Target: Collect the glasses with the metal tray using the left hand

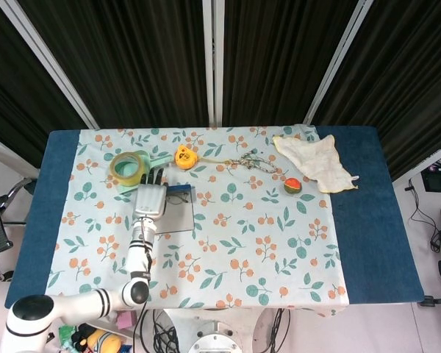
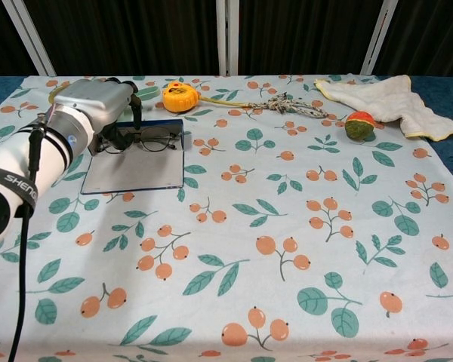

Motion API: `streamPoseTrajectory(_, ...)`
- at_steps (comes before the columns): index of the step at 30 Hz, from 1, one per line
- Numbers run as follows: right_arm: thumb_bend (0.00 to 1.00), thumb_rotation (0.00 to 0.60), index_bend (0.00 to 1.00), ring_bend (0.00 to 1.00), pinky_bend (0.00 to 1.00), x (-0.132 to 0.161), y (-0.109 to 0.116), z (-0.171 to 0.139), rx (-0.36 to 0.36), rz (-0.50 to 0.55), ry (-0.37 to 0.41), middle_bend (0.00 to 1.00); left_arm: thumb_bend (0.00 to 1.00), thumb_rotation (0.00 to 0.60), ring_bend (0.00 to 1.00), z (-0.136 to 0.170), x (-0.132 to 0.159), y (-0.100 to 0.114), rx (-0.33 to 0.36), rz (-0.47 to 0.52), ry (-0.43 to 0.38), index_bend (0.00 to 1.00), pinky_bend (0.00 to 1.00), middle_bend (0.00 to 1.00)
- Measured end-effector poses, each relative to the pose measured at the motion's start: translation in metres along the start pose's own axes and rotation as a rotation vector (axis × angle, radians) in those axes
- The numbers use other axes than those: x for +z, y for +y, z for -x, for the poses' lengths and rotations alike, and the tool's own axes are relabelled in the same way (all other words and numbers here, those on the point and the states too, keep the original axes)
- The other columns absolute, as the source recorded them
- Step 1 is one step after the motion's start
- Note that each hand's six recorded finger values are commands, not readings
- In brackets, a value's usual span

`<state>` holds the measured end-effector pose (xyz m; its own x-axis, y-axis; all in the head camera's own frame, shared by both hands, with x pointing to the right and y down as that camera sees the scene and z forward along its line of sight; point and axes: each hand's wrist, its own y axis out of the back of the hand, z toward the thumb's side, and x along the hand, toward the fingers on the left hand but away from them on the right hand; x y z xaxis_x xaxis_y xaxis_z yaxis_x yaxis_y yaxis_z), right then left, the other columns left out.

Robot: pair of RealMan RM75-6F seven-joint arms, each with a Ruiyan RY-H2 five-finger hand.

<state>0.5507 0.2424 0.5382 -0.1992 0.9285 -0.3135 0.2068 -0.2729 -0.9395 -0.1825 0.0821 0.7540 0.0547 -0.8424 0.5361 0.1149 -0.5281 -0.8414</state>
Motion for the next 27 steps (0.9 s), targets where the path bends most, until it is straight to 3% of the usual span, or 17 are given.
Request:
streamPoseTrajectory(5, 0.28, 0.6, 0.0, 0.0, 0.0, 0.0, -0.002, 0.0, 0.004, -0.002, 0.001, 0.0, 0.42, 0.6, 0.01, 0.01, 0.003, 0.011, 0.033, 0.026, -0.033, 0.09, 0.14, 0.05)
streamPoseTrajectory(12, 0.28, 0.6, 0.0, 0.0, 0.0, -0.001, -0.004, 0.002, 0.009, -0.004, 0.0, 0.0, 0.23, 0.6, 0.01, 0.044, -0.003, 0.02, 0.037, 0.096, -0.107, 0.13, 0.14, 0.05)
streamPoseTrajectory(19, 0.28, 0.6, 0.0, 0.0, 0.0, 0.006, -0.006, 0.003, 0.009, -0.009, 0.019, 0.0, 0.2, 0.6, 0.01, 0.087, -0.025, -0.001, -0.09, 0.143, -0.191, 0.26, 0.14, 0.05)
streamPoseTrajectory(25, 0.28, 0.6, 0.0, 0.0, 0.0, 0.009, -0.002, 0.002, -0.01, -0.01, 0.022, 0.0, 0.21, 0.6, 0.01, 0.093, -0.021, -0.017, -0.183, 0.172, -0.248, 0.26, 0.14, 0.05)
streamPoseTrajectory(27, 0.28, 0.6, 0.0, 0.0, 0.0, 0.009, -0.001, 0.002, -0.015, -0.011, 0.019, 0.0, 0.2, 0.6, 0.01, 0.091, -0.022, -0.018, -0.185, 0.168, -0.249, 0.27, 0.14, 0.05)
